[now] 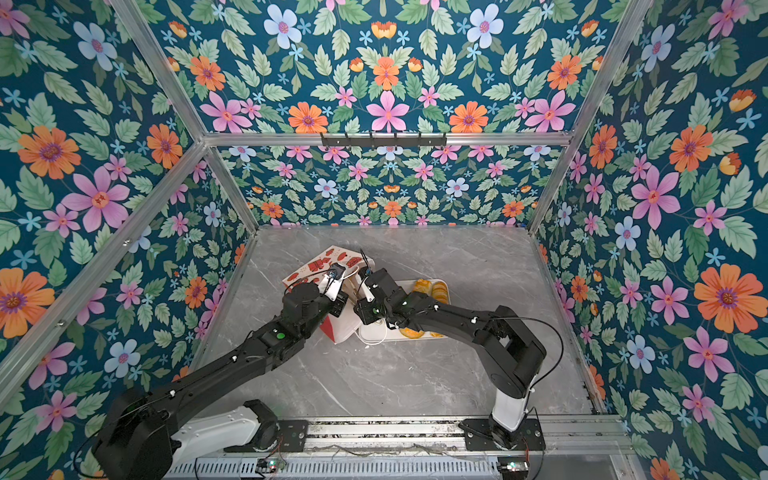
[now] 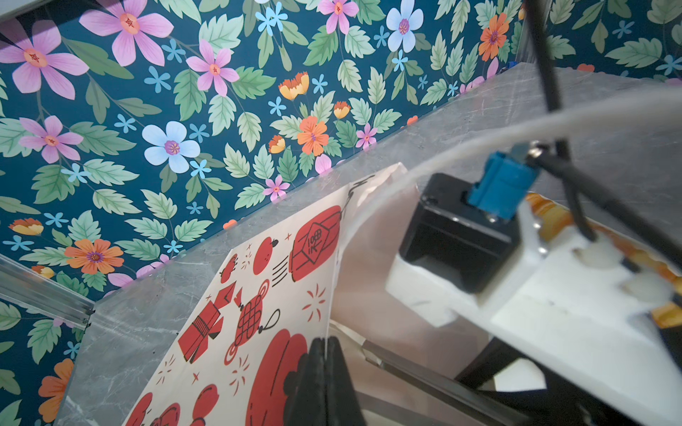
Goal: Take the fake bread out of the paper bag
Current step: 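Close the right gripper's tongs on the yellow striped ring bread in the bag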
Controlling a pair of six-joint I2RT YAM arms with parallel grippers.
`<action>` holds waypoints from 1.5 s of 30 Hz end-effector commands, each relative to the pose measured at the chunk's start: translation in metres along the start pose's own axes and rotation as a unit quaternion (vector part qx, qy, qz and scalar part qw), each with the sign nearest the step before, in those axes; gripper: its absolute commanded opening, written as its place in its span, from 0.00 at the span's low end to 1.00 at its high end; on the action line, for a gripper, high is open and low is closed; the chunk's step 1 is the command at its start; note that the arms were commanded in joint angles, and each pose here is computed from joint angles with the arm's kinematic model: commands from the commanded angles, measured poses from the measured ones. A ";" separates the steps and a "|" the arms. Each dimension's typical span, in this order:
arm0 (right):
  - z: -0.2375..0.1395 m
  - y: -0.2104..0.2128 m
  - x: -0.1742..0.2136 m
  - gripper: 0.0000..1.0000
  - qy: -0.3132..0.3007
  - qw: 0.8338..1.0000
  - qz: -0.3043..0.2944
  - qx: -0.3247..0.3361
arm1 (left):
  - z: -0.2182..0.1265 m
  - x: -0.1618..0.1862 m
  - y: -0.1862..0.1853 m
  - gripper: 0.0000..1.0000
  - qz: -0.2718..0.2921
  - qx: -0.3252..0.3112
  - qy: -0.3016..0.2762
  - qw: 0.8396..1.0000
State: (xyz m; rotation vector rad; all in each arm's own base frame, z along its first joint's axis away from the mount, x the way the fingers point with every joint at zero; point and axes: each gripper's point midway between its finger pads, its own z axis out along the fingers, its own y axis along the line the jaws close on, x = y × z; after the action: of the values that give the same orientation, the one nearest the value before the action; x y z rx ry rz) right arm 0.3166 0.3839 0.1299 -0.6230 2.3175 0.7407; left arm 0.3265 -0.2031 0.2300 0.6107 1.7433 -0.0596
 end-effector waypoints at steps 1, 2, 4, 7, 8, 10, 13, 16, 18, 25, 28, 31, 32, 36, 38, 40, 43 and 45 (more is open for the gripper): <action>0.002 -0.003 -0.012 0.39 -0.022 1.000 -0.010 0.013 | -0.002 -0.009 0.001 0.00 -0.011 0.002 -0.016 1.000; 0.002 -0.003 -0.012 0.39 -0.022 1.000 -0.010 0.015 | -0.003 -0.008 0.001 0.00 -0.011 0.002 -0.015 1.000; 0.001 -0.005 -0.012 0.39 -0.024 0.999 -0.009 0.019 | -0.003 -0.007 0.001 0.00 -0.012 0.002 -0.015 1.000; -0.002 -0.006 -0.013 0.39 -0.032 0.999 -0.009 0.022 | -0.004 -0.006 0.001 0.00 -0.013 0.002 -0.015 1.000; -0.003 -0.006 -0.012 0.39 -0.033 0.999 -0.010 0.023 | -0.003 -0.005 0.001 0.00 -0.014 0.002 -0.015 1.000; -0.005 -0.006 -0.013 0.39 -0.034 0.999 -0.010 0.023 | -0.003 -0.005 0.001 0.00 -0.014 0.002 -0.015 1.000; -0.009 -0.005 -0.014 0.39 -0.038 0.999 -0.009 0.024 | -0.003 -0.004 0.001 0.00 -0.014 0.001 -0.015 1.000; -0.011 -0.007 -0.014 0.39 -0.037 0.999 -0.009 0.029 | -0.003 -0.003 0.000 0.00 -0.014 0.002 -0.013 1.000; -0.011 -0.008 -0.013 0.39 -0.035 0.999 -0.010 0.032 | -0.003 -0.002 0.001 0.00 -0.013 -0.001 -0.012 1.000; -0.001 -0.008 -0.007 0.40 -0.022 0.999 -0.005 0.026 | -0.004 -0.004 0.001 0.00 -0.016 0.001 -0.016 1.000; 0.002 -0.008 -0.006 0.40 -0.017 1.000 -0.004 0.024 | -0.005 -0.003 0.001 0.00 -0.017 0.001 -0.015 1.000; 0.006 -0.008 -0.004 0.40 -0.011 1.000 -0.003 0.022 | -0.004 -0.001 0.001 0.00 -0.017 0.001 -0.013 1.000; 0.007 -0.006 -0.004 0.40 -0.011 1.000 -0.003 0.020 | -0.004 -0.001 0.000 0.00 -0.017 0.002 -0.013 1.000; 0.015 -0.006 -0.003 0.40 0.002 1.000 -0.002 0.020 | -0.004 -0.001 0.000 0.00 -0.018 0.002 -0.015 1.000; 0.018 -0.006 -0.003 0.40 0.007 1.000 -0.001 0.019 | -0.003 -0.001 0.000 0.00 -0.018 0.002 -0.014 1.000; 0.022 -0.005 -0.002 0.40 0.013 1.000 0.000 0.017 | -0.003 -0.001 0.000 0.00 -0.017 0.003 -0.013 1.000; 0.027 -0.005 0.001 0.36 0.025 1.000 0.001 0.015 | -0.003 -0.001 -0.001 0.00 -0.018 0.005 -0.014 1.000; 0.029 -0.005 0.001 0.33 0.028 0.999 0.000 0.016 | -0.003 -0.001 -0.001 0.00 -0.019 0.004 -0.015 1.000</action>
State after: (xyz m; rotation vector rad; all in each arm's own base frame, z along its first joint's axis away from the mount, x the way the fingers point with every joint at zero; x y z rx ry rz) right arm 0.3316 0.3948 0.1069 -0.6243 2.3766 0.6779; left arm 0.3214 -0.2021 0.2227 0.6082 1.7569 -0.0856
